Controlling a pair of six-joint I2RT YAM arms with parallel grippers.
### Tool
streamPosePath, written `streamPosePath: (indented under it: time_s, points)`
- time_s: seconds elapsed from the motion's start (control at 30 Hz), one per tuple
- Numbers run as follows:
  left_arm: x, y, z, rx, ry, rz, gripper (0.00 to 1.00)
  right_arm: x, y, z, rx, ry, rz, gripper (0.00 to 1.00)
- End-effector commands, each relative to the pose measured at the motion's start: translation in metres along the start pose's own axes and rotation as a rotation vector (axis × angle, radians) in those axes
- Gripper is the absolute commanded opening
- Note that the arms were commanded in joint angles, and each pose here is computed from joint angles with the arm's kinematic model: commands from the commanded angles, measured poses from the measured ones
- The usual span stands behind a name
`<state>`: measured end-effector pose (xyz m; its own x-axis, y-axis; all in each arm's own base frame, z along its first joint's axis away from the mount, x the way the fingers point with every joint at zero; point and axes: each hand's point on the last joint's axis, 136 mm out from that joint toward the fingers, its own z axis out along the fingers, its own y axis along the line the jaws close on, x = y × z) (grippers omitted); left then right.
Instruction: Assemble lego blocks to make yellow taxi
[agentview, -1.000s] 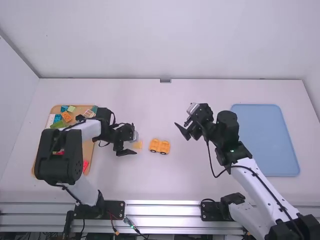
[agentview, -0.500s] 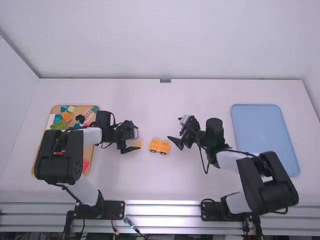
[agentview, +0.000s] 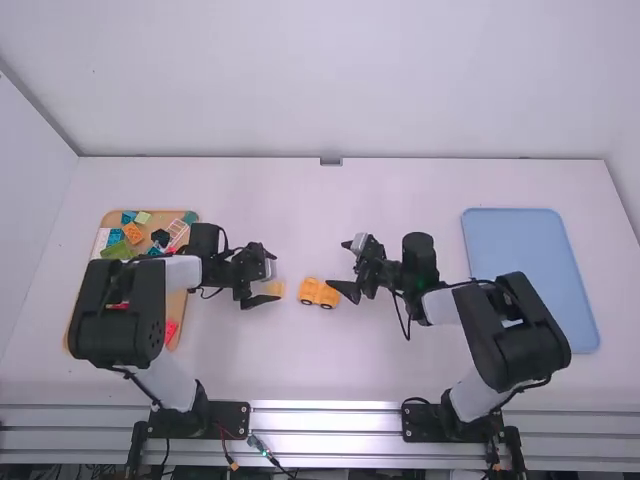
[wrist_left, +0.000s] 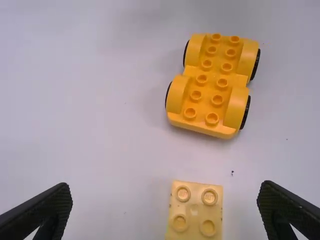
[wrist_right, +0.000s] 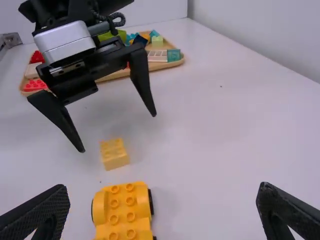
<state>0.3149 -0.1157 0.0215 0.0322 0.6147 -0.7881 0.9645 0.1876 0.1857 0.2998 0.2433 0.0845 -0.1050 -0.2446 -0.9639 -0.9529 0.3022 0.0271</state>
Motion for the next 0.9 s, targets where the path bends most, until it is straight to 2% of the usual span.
streamPosePath:
  time_s: [0.0, 0.23, 0.43, 0.67, 0.87]
  points:
    - [0.006, -0.011, 0.005, 0.036, -0.025, -0.03, 0.99, -0.011, 0.003, 0.006, 0.015, -0.006, -0.046, 0.99]
    - [0.009, -0.015, 0.009, 0.053, -0.036, -0.017, 0.99, -0.004, 0.011, -0.006, 0.062, 0.017, -0.07, 0.99]
    - [0.016, -0.015, 0.015, 0.056, -0.042, -0.019, 0.99, 0.02, 0.02, 0.0, 0.108, 0.093, -0.051, 0.99]
    - [0.02, -0.019, 0.017, 0.069, -0.034, -0.038, 1.0, 0.034, 0.012, -0.003, 0.16, 0.133, 0.021, 0.99]
    - [0.022, -0.02, 0.019, 0.073, -0.04, -0.006, 0.96, 0.05, 0.016, 0.01, 0.127, 0.167, 0.044, 0.99]
